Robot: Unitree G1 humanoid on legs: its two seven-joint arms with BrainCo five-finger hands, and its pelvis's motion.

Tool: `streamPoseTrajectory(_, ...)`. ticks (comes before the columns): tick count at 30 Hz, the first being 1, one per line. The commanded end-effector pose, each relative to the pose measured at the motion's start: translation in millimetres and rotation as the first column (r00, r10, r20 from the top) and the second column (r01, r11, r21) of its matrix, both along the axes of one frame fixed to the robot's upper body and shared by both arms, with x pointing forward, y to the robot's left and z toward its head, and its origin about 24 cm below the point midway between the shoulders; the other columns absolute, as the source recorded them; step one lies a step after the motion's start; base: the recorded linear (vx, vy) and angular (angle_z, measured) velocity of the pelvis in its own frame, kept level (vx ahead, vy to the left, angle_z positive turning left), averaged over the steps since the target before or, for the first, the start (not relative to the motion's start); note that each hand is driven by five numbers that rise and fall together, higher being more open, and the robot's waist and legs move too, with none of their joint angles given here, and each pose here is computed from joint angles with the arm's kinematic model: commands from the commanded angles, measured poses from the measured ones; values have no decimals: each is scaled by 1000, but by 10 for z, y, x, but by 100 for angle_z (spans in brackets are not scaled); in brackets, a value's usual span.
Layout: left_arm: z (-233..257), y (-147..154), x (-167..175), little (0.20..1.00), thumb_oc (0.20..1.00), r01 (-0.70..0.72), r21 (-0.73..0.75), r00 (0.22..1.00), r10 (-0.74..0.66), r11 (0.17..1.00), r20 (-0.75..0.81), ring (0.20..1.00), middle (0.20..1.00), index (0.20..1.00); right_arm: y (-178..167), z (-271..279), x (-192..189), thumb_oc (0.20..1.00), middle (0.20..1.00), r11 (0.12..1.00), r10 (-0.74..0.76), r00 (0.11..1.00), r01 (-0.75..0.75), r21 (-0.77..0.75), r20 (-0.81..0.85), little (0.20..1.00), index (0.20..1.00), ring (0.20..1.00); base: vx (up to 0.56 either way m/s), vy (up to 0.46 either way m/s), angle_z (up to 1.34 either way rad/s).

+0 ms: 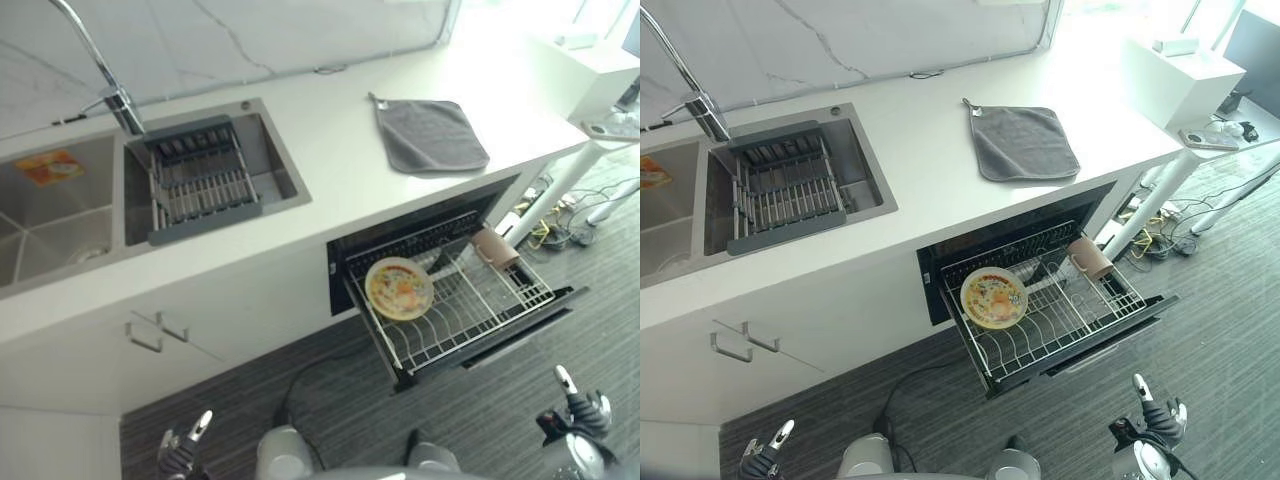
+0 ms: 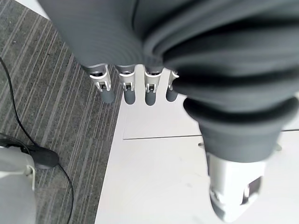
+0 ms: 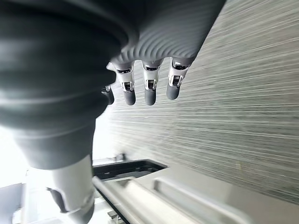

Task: Place the dishes in the dishwasher.

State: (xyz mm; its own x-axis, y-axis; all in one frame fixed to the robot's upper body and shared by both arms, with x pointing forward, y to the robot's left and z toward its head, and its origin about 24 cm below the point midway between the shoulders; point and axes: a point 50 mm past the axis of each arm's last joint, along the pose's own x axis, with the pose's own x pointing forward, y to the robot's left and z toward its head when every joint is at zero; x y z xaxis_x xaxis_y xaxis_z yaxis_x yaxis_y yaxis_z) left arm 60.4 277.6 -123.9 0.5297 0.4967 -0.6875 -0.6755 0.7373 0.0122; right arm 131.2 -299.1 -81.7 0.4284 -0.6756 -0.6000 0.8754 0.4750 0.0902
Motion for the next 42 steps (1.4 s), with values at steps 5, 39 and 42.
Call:
streamPoseTrajectory(5, 20, 108, 158, 1000, 1000, 59, 59, 998, -57, 996, -32, 1000, 1000, 1000, 172, -128, 368, 200, 200, 915, -246, 955, 172, 364, 166, 200, 200, 200, 63, -3, 20)
streamPoseTrajectory(39, -138, 2, -164, 1000, 1000, 200, -53, 964, -206, 978, -167, 1000, 1000, 1000, -748, 1745, 1873, 200, 200, 920, 49, 845, -247, 306, 533, 200, 200, 200, 33, 38, 11)
streamPoseTrajectory(42, -128, 51, -172, 1000, 1000, 196, -70, 966, -205, 978, -158, 1000, 1000, 1000, -764, 2171, 2039, 200, 200, 942, 101, 823, -260, 213, 558, 200, 200, 200, -13, 42, 10)
